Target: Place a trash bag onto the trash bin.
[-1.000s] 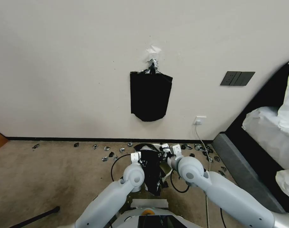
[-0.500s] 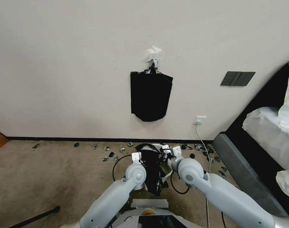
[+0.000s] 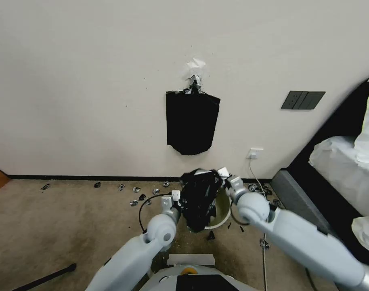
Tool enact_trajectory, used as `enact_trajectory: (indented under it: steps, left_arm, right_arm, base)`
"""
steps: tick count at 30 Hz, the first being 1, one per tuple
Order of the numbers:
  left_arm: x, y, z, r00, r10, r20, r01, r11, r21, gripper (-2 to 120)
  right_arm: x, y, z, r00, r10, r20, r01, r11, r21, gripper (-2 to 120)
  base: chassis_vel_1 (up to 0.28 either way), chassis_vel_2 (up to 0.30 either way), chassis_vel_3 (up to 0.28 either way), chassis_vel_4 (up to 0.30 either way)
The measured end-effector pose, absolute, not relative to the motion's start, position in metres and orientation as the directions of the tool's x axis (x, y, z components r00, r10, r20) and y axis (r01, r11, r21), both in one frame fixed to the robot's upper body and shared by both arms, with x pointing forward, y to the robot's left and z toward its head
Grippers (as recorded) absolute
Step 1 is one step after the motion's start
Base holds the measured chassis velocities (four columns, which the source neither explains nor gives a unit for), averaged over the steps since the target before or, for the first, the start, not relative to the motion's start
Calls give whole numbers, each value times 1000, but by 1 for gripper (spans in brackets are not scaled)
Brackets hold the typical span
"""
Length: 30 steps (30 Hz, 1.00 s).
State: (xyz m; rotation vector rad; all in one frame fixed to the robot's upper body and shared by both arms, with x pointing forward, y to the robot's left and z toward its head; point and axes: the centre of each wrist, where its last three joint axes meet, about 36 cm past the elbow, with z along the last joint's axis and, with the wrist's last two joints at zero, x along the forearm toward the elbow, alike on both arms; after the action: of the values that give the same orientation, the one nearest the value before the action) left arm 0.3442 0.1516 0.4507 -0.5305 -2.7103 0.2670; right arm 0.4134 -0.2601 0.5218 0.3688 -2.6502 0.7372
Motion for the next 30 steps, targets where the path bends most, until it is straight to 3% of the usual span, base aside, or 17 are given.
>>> enact_trajectory:
  steps: [4, 6, 14, 21, 26, 30]
  left_arm:
    - [346, 170, 462, -882, 410, 231, 331, 890, -315, 1]
    - [348, 180, 469, -899, 407, 163, 313, 856, -411, 1]
    - [341, 181, 475, -900, 420, 113, 312, 804, -506, 3]
    - [332, 184, 476, -897, 418, 143, 295, 807, -511, 3]
    - [329, 186, 474, -887, 410, 214, 269, 834, -483, 1]
    - [330, 188, 472, -889, 383, 250, 236, 852, -467, 1]
  right_arm:
    - [402, -276, 527, -884, -166, 438, -369, 822, -434, 0]
    - [381, -288, 523, -835, -239, 496, -460, 799, -388, 0]
    - [357, -283, 514, -776, -351, 524, -553, 779, -296, 0]
    - [351, -269, 490, -837, -333, 433, -455, 864, -215, 2]
    - [347, -254, 492, -892, -254, 374, -305, 949, -81, 22]
    - [345, -254, 497, -908, -236, 347, -262, 965, -29, 33]
  base:
    - [0, 0, 0, 0]
    - [0, 0, 0, 0]
    - [0, 0, 0, 0]
    - [0, 0, 0, 0]
    - [0, 0, 0, 0]
    - [0, 0, 0, 0]
